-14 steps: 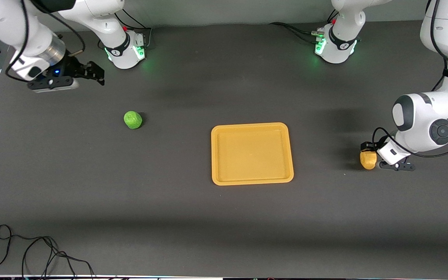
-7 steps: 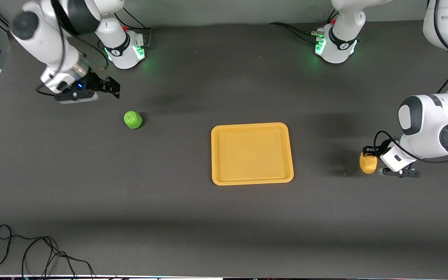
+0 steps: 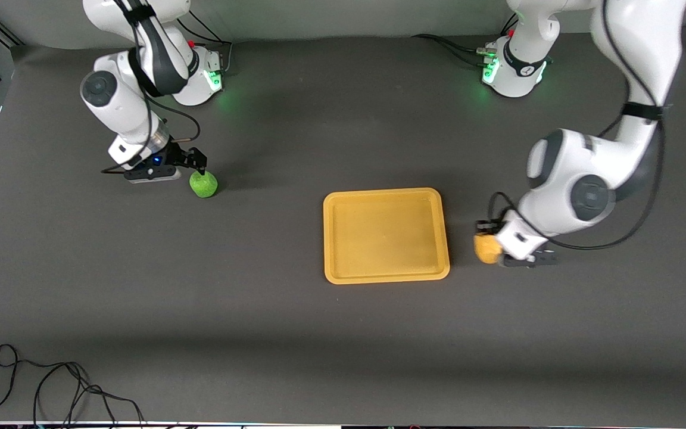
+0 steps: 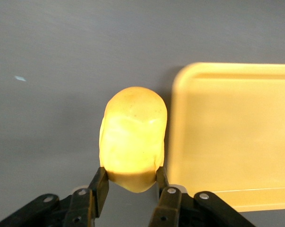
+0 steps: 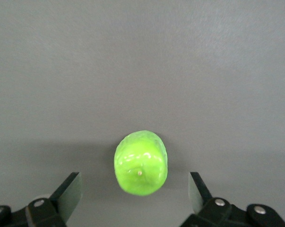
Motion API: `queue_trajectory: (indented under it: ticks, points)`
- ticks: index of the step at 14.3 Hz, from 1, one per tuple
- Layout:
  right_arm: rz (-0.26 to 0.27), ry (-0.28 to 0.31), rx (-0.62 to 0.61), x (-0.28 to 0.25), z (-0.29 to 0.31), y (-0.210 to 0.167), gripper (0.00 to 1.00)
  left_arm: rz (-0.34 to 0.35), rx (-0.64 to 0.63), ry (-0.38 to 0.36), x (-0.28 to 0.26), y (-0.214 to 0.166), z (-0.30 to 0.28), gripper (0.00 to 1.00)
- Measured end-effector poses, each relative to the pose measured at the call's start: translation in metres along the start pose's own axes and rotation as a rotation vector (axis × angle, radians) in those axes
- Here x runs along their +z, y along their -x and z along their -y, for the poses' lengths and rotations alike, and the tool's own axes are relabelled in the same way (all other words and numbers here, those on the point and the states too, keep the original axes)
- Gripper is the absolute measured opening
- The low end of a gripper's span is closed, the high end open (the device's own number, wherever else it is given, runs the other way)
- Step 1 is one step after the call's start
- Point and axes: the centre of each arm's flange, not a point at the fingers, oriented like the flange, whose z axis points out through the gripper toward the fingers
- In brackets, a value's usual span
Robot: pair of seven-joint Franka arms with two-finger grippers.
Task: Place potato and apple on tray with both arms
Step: 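Grasp the potato with the left gripper while the right gripper grasps the apple, then release the potato on the tray while the right gripper carries the apple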
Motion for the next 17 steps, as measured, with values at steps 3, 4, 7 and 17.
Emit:
queue_trajectory:
  ticks: [3,4,7,17]
  points:
    - [-0.017,0.003,0.001,0.039,-0.002,0.003,1.0,0.032,-0.008,-0.012,0.027,0.021,-0.049,0.46]
    - [-0.016,0.005,0.002,0.051,-0.002,0.003,1.0,0.04,-0.01,-0.014,0.039,0.026,-0.06,0.46]
    - [-0.008,0.01,0.002,0.077,-0.003,0.005,1.0,0.059,-0.016,-0.01,0.072,0.029,-0.074,0.46]
    - [0.029,0.014,0.002,0.07,-0.001,-0.007,0.67,0.067,-0.05,0.0,0.098,0.025,-0.075,0.6]
